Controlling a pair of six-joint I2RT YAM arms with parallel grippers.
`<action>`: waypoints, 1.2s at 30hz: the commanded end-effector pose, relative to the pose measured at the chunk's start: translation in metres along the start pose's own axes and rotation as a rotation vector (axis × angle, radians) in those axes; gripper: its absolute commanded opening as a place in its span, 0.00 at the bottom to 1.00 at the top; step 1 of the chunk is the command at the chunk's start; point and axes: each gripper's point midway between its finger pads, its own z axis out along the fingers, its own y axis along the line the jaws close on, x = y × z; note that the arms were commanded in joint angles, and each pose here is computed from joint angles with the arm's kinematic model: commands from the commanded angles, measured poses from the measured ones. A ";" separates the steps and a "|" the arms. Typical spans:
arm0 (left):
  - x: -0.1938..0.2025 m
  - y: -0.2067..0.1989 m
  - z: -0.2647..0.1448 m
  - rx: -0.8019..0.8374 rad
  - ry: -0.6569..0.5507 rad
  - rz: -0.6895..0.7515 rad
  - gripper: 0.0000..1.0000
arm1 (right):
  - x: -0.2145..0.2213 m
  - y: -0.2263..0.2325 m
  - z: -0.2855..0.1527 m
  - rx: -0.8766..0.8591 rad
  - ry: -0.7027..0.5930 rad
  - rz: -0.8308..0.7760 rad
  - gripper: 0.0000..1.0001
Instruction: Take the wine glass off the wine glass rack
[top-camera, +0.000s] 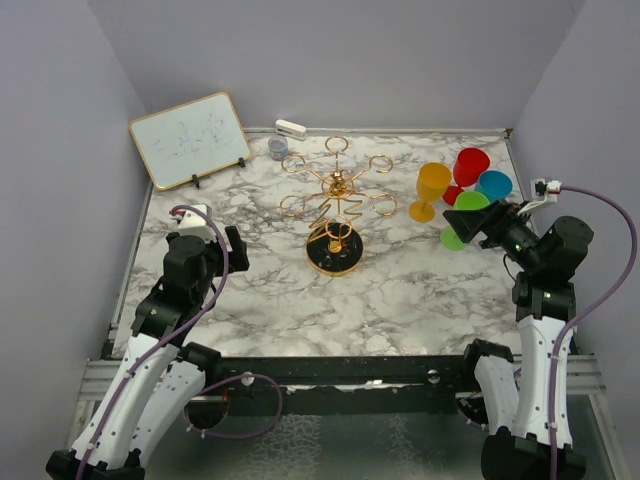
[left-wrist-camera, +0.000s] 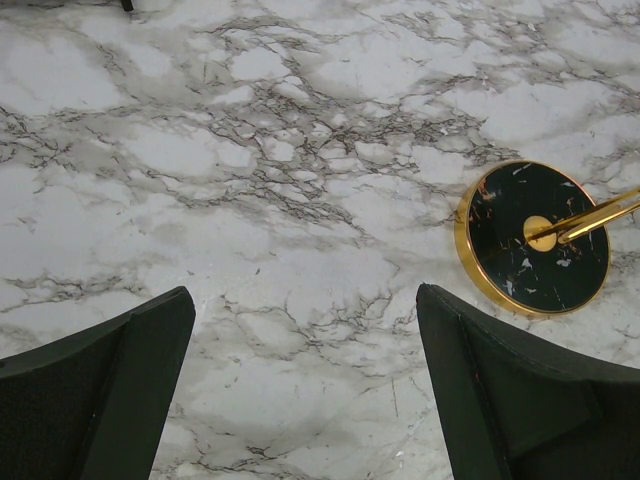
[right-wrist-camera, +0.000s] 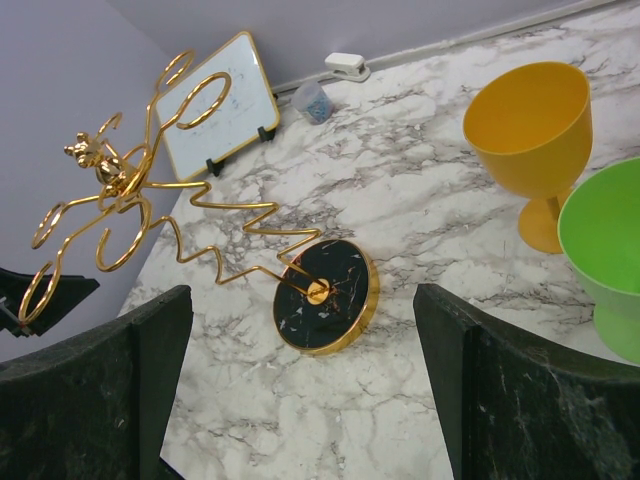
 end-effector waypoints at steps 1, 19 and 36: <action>-0.002 -0.003 0.002 0.018 -0.013 0.007 0.96 | -0.004 0.007 -0.002 -0.021 -0.010 -0.023 0.92; -0.027 0.010 -0.004 -0.090 -0.101 -0.127 0.96 | -0.001 0.013 -0.004 -0.050 -0.011 -0.014 0.92; -0.044 0.043 -0.021 -0.280 -0.203 -0.273 0.99 | 0.005 0.010 -0.003 -0.053 -0.004 0.004 0.92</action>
